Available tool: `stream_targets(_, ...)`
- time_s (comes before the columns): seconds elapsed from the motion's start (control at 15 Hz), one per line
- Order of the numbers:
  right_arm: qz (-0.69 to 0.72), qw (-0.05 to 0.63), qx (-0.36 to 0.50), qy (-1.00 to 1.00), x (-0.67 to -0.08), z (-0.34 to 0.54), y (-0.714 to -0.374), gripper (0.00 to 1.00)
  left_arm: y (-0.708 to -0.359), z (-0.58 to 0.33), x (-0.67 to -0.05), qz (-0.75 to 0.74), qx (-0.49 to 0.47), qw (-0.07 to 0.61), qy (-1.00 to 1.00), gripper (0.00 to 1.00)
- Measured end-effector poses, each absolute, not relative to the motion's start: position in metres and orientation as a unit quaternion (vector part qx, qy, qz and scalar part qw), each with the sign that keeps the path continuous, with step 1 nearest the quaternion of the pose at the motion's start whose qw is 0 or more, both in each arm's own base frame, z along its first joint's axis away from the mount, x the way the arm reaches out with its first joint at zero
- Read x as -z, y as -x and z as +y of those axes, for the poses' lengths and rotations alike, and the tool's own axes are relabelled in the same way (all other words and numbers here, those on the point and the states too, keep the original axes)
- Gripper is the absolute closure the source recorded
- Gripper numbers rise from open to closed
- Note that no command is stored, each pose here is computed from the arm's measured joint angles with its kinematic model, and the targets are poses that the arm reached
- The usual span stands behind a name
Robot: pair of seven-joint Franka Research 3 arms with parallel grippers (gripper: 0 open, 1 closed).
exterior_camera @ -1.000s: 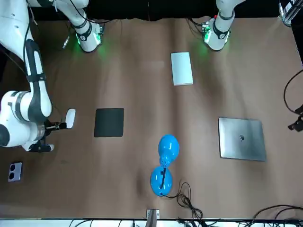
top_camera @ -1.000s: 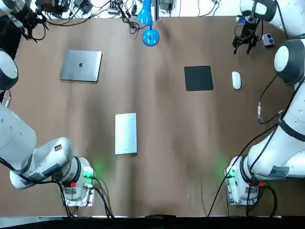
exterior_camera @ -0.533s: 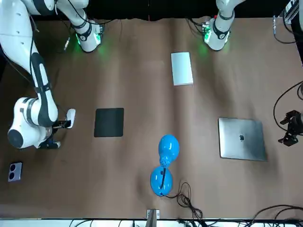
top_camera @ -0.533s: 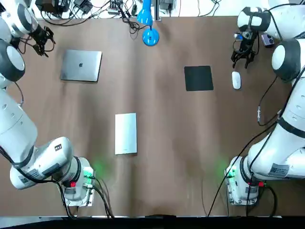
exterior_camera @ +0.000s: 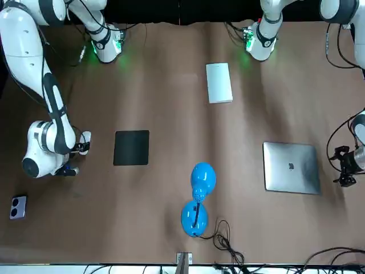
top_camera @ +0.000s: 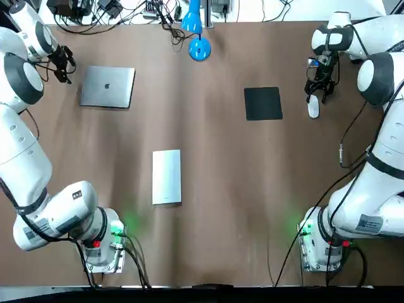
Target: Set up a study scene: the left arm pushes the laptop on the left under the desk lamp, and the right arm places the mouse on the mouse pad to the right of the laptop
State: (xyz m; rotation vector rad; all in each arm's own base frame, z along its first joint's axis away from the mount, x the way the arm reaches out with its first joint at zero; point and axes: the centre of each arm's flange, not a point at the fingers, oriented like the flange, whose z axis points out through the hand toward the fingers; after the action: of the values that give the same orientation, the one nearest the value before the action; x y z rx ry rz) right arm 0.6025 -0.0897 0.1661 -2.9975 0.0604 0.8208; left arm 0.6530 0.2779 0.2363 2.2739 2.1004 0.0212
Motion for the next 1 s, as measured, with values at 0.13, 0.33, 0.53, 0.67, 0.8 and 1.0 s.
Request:
stream_targets(0.13, 0.021, 0.017, -0.268, 0.963, -0.161, -0.089, -0.601, 0.06, -0.653, 0.274, -0.217, 0.691, 0.004, 0.020, -0.723, 0.00)
stream_targets(0.33, 0.023, 0.016, -0.272, 0.962, -0.157, -0.088, -0.600, 0.10, -0.653, 0.272, -0.197, 0.695, 0.002, 0.021, -0.719, 0.00)
stream_targets(0.53, 0.023, 0.016, -0.276, 0.961, -0.152, -0.086, -0.598, 0.12, -0.653, 0.271, -0.182, 0.695, 0.001, 0.021, -0.719, 0.00)
stream_targets(0.67, 0.022, 0.016, -0.278, 0.960, -0.150, -0.085, -0.597, 0.14, -0.652, 0.270, -0.175, 0.695, 0.001, 0.022, -0.719, 0.00)
stream_targets(0.8, 0.023, 0.016, -0.284, 0.958, -0.150, -0.082, -0.596, 0.29, -0.651, 0.268, -0.167, 0.694, -0.004, 0.024, -0.719, 0.00)
stream_targets(1.0, 0.021, 0.016, -0.300, 0.954, -0.149, -0.076, -0.592, 0.38, -0.651, 0.265, -0.166, 0.700, -0.007, 0.025, -0.714, 0.00)
